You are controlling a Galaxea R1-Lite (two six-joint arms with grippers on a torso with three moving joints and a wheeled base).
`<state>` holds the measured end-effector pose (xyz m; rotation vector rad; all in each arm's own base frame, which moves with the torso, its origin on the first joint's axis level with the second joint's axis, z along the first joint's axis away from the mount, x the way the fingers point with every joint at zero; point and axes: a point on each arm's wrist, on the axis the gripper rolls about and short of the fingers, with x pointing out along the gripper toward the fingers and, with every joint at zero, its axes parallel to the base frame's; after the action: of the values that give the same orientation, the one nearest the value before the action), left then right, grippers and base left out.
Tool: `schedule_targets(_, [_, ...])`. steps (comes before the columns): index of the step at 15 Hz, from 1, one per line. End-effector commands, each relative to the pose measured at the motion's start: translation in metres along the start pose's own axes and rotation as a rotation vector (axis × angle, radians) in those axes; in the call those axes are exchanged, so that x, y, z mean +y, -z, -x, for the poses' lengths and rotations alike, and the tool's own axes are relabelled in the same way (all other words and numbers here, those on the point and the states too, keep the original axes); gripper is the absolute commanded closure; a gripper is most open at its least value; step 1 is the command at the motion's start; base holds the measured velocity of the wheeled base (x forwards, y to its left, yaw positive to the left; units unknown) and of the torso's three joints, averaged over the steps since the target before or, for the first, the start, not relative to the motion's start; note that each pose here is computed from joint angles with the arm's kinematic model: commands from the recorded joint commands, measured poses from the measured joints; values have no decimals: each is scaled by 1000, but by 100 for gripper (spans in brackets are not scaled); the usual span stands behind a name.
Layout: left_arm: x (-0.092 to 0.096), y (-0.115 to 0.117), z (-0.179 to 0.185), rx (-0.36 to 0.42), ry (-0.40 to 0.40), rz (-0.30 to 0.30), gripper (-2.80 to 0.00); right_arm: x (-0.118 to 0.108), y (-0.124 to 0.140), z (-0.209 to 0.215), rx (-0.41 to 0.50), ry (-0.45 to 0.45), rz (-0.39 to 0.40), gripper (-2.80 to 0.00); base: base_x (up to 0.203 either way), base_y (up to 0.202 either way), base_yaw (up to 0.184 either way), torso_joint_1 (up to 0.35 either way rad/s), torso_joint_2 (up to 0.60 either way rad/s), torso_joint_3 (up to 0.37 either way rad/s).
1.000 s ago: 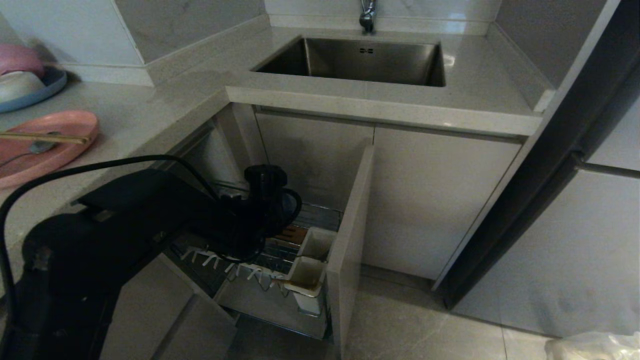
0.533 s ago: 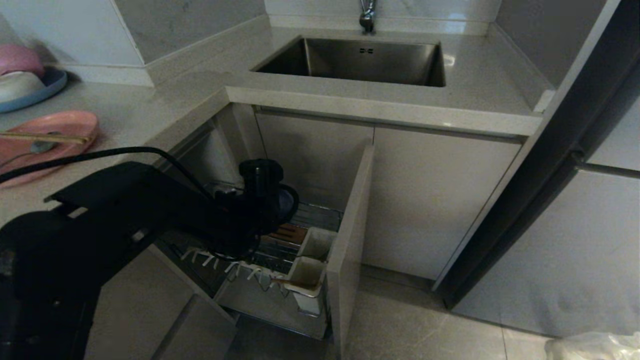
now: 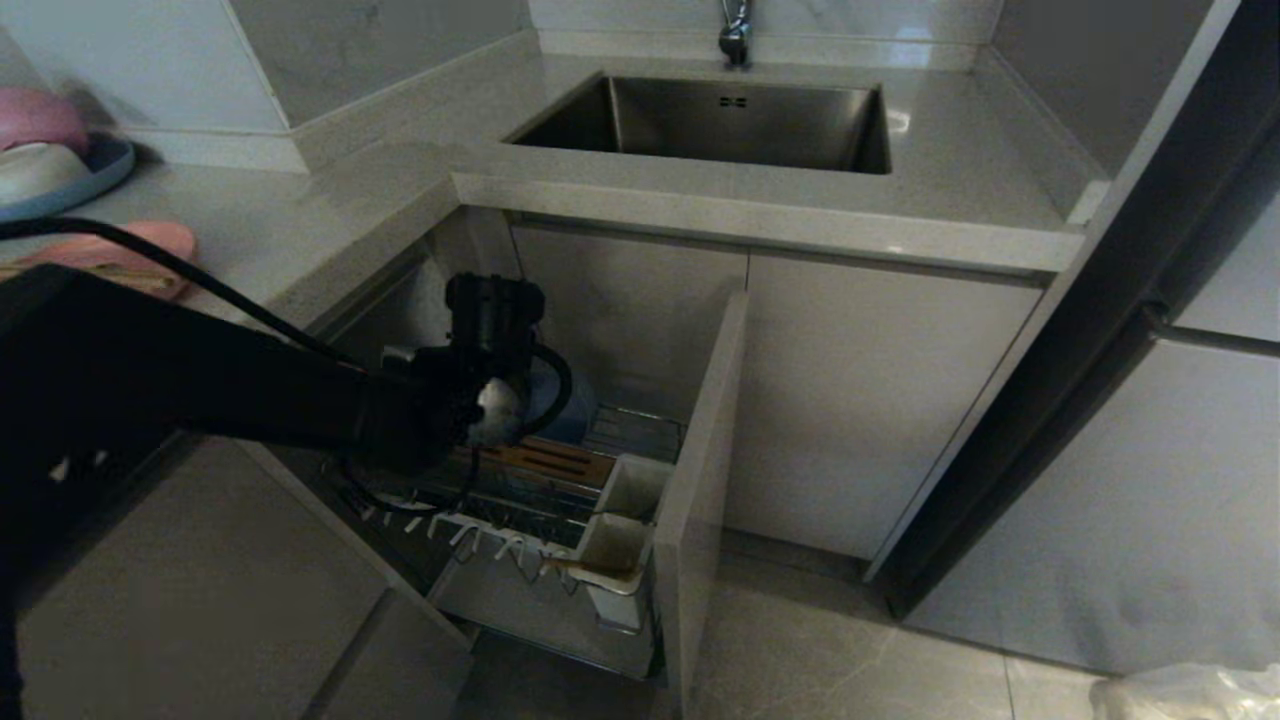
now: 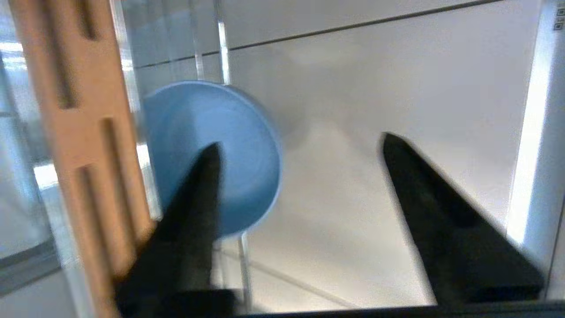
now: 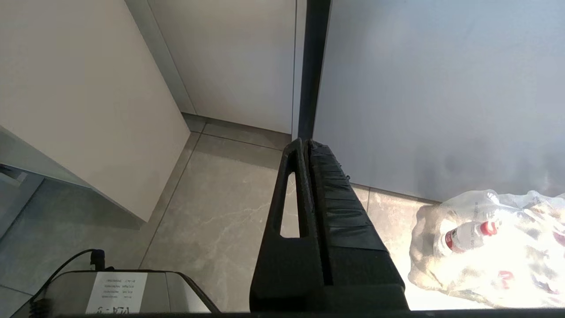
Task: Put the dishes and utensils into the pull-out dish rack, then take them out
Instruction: Pick up the chopsticks and place it in the cupboard
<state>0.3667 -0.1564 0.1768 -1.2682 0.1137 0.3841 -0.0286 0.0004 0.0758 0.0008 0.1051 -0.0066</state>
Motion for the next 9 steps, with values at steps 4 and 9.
schedule_targets(4, [-20, -29, 48, 22, -60, -54, 0, 0, 0, 0, 1, 0, 0, 0, 0, 0, 0, 0, 0, 0])
schedule_targets(9, [-42, -63, 108, 62, -40, -329, 0, 0, 0, 0, 1, 0, 0, 0, 0, 0, 0, 0, 0, 0])
